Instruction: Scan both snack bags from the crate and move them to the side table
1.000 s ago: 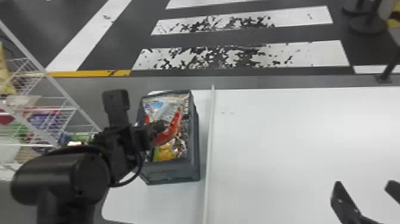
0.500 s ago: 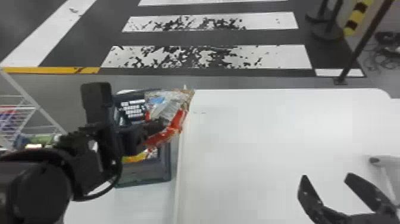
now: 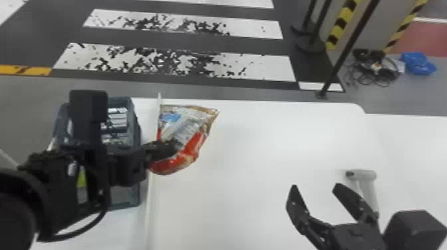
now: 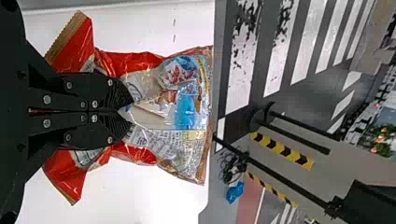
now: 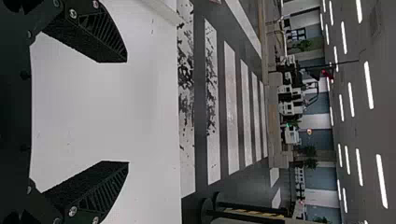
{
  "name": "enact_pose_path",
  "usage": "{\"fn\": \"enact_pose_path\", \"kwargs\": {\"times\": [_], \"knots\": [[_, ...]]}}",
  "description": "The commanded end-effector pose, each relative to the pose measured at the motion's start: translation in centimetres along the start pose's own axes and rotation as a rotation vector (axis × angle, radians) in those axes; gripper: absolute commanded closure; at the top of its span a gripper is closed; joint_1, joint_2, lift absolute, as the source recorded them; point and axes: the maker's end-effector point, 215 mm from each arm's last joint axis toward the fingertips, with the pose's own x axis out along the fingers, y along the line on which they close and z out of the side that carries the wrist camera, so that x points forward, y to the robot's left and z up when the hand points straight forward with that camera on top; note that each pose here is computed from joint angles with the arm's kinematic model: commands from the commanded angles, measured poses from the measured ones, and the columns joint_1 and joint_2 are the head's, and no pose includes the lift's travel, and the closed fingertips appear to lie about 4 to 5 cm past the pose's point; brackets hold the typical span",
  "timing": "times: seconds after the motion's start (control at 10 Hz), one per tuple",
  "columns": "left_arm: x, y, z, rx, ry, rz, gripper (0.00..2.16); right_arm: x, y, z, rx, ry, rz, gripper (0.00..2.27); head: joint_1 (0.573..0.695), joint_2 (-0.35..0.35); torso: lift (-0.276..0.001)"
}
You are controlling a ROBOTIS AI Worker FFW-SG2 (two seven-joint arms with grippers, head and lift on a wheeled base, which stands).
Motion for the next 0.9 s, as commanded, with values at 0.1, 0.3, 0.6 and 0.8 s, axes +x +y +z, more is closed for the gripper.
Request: {"fn": "enact_pose_path", "kwargs": {"times": [0.1,0.3,0.6,0.8], "knots": [[4.4,-3.8,-3.3,0.044,0.109,-0.068,2.14,0.2,-0.9,0.5,-0.005,-0.019,-0.022,0.16,0.695,-0.166,-0.029],[7.7,-4.6,-6.1,0.086,0.198,-0.06,2.14,0.2,-1.4,0.5,-0.008,-0.019,-0.035,0.17,0.695,-0.248,-0.029],[11.6,-6.0,-8.4,0.112,0.244,-0.089,2.14,0.4,-2.3,1.2,-0.013,-0.044,-0.062,0.17,0.695,-0.312,-0.029],[14.0,-8.0,-10.2,0.153,0.255,-0.117,2.14,0.6,-2.5,1.1,-0.011,-0.047,-0.065,0.17,0.695,-0.349,-0.029]]}}
